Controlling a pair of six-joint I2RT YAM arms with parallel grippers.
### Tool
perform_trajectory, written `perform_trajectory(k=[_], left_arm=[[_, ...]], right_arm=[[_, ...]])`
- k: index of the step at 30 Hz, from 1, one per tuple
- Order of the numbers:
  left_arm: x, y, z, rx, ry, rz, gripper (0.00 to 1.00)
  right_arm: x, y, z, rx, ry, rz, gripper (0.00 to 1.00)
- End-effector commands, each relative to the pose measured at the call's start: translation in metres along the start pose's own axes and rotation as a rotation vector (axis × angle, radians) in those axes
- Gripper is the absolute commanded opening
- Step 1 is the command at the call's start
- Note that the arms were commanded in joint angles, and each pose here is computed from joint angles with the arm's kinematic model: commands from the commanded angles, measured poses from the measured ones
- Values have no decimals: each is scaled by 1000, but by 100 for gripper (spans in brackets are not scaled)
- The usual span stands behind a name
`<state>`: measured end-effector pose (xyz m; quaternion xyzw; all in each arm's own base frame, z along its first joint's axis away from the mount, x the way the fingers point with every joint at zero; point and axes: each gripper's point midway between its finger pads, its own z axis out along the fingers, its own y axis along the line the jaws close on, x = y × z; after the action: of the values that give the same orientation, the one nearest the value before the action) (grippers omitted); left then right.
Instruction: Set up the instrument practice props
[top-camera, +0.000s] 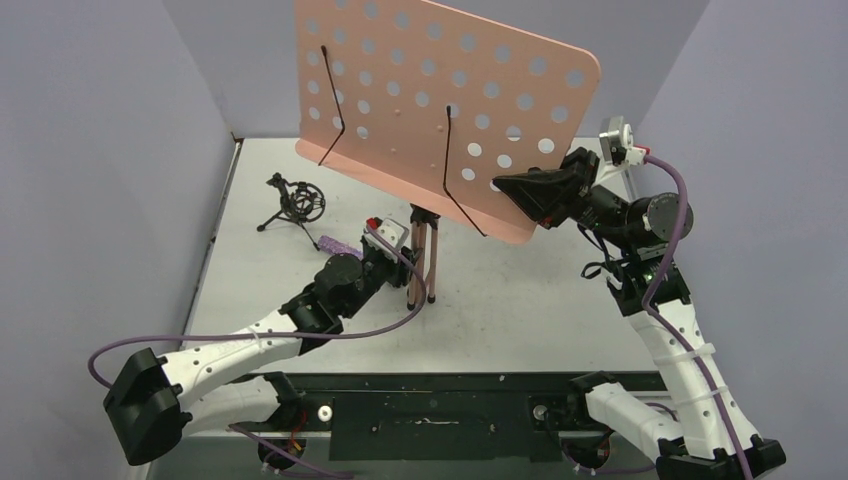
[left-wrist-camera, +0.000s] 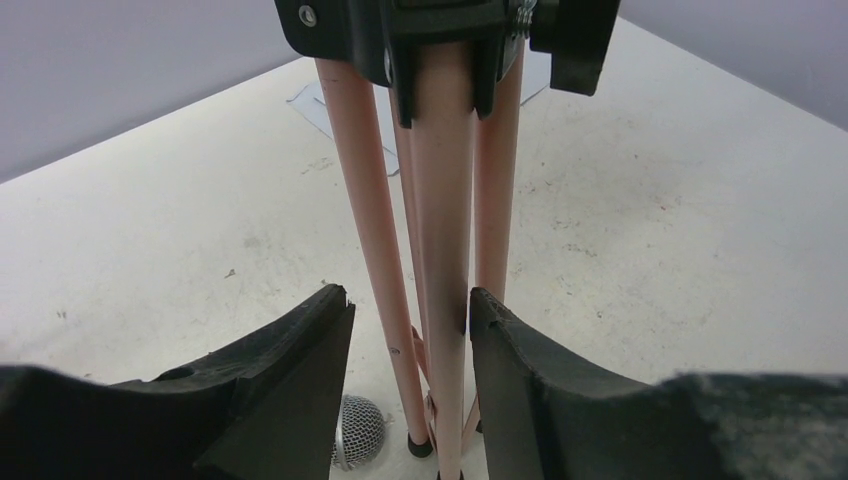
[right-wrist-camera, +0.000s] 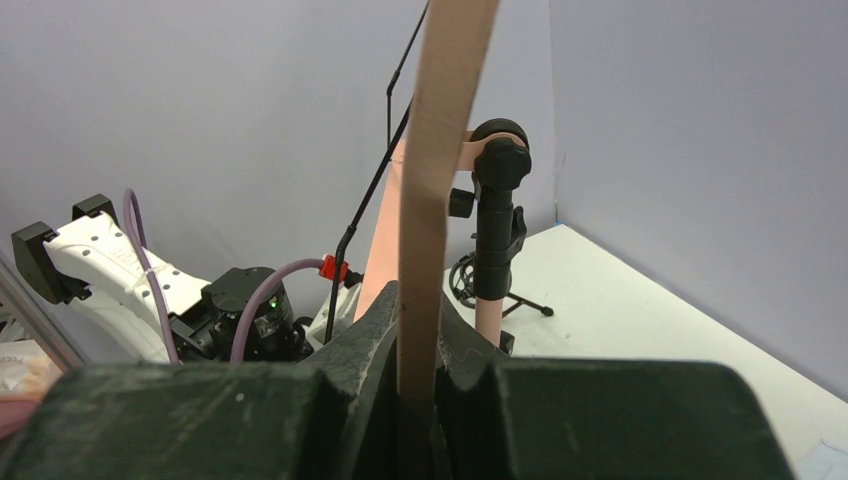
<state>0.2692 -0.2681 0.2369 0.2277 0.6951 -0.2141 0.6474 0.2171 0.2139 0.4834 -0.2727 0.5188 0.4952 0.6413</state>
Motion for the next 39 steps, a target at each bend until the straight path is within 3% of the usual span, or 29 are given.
perform_trajectory(k=[1,8,10,12,15,16,19,24,29,32,39], left_arm=[[-40,0,6,-14,-114,-17,43],[-44,-1,11,-17,-118,-16,49],[-44,-1,12,-18,-112,8,46],[-43,-3,12,-5,-107,17,34],[-40,-4,11,3,-97,21,1],[-38,-3,10,4,-95,21,0],[-37,-4,7,12,-94,17,0],[-31,-9,3,48,-77,42,0],[-31,-12,-1,73,-80,45,0],[-29,-13,-1,78,-77,35,0],[-30,-13,-3,69,-74,-19,0]], right_arm=[[-20,15,4,-55,-49,-76,5],[-21,16,5,-61,-49,-77,5],[-22,17,6,-63,-49,-77,5],[-22,17,6,-64,-50,-79,5],[-22,15,7,-58,-48,-81,5],[-21,15,6,-55,-48,-82,5],[-20,12,6,-43,-42,-100,24],[-21,10,4,-26,-46,-137,70],[-23,11,4,-29,-55,-148,99],[-19,13,1,-41,-61,-165,90],[-18,38,-11,-134,-94,-241,90]])
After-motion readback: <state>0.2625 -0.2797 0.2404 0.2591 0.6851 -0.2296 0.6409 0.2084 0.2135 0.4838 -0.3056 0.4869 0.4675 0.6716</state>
